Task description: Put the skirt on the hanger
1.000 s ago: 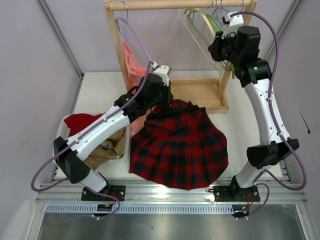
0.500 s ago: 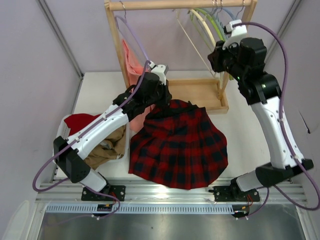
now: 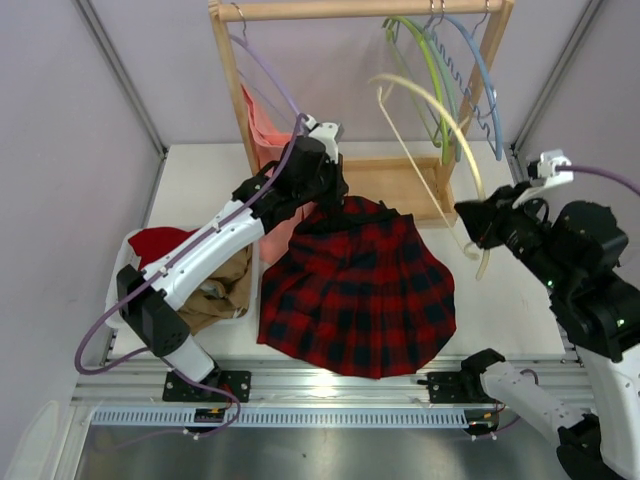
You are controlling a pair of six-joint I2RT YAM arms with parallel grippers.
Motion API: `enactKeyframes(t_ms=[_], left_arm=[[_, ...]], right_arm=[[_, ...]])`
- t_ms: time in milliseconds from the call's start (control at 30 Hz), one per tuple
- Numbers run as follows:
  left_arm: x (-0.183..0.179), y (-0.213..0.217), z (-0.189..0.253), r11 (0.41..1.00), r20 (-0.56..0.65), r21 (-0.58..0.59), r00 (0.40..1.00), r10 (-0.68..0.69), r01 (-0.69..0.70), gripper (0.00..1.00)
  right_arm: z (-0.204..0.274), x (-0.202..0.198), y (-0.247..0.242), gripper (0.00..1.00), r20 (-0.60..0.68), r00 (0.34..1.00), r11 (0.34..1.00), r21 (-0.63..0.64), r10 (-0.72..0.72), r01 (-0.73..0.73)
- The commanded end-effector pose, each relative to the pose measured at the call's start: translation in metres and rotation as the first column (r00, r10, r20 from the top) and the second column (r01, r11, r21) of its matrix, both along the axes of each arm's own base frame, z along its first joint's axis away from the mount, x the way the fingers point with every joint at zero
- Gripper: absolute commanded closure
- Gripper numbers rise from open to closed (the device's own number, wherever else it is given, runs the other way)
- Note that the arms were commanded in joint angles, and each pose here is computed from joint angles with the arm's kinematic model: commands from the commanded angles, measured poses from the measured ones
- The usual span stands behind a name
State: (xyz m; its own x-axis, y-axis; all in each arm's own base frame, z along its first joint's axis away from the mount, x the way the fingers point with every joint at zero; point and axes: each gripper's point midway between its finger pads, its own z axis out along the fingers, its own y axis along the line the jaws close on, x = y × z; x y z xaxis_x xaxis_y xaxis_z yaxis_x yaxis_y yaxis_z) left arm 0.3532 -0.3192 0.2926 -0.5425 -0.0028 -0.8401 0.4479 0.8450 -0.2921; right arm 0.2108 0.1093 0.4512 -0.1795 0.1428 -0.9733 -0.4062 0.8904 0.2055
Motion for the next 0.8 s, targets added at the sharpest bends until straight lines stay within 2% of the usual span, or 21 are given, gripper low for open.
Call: enactKeyframes(t_ms=[0,133,167,233,367,533,767], left_arm=[[0.021,0.005,0.039,0.996,0.063,-0.062,0.995,0.071,-0.067,0.99],[0.023,0.001,0.048,0.993,0.063,-0.095,0.995,0.072,-0.066,1.00],[0.022,0.000,0.049,0.993,0.065,-0.103,0.996,0.066,-0.059,1.00],[0.020,-0.002,0.066,0.989,0.105,-0.143,0.993,0.049,-0.034,1.00],[0.019,-0.002,0.076,0.991,0.153,-0.134,0.988,0.024,-0.003,1.00],[0.024,-0.003,0.079,0.995,0.191,-0.097,0.982,0.008,0.011,1.00],[0.035,0.005,0.083,0.996,0.255,-0.087,0.965,0.058,-0.037,1.00]], right_arm=[[-0.060,-0.013,-0.006,1.00,-0.175,0.984,0.999,-0.008,-0.035,0.034],[-0.074,-0.036,-0.006,1.00,-0.161,0.987,0.995,0.099,-0.002,0.018],[-0.086,-0.037,-0.003,1.00,-0.190,0.982,0.993,0.121,0.012,0.012],[-0.087,-0.045,0.005,1.00,-0.183,0.981,0.985,0.168,0.064,-0.033],[-0.094,-0.048,0.024,1.00,-0.190,0.969,0.966,0.231,0.159,-0.114],[-0.100,-0.048,0.031,1.00,-0.201,0.961,0.957,0.257,0.191,-0.136],[-0.113,-0.045,0.042,1.00,-0.248,0.941,0.939,0.308,0.231,-0.150]])
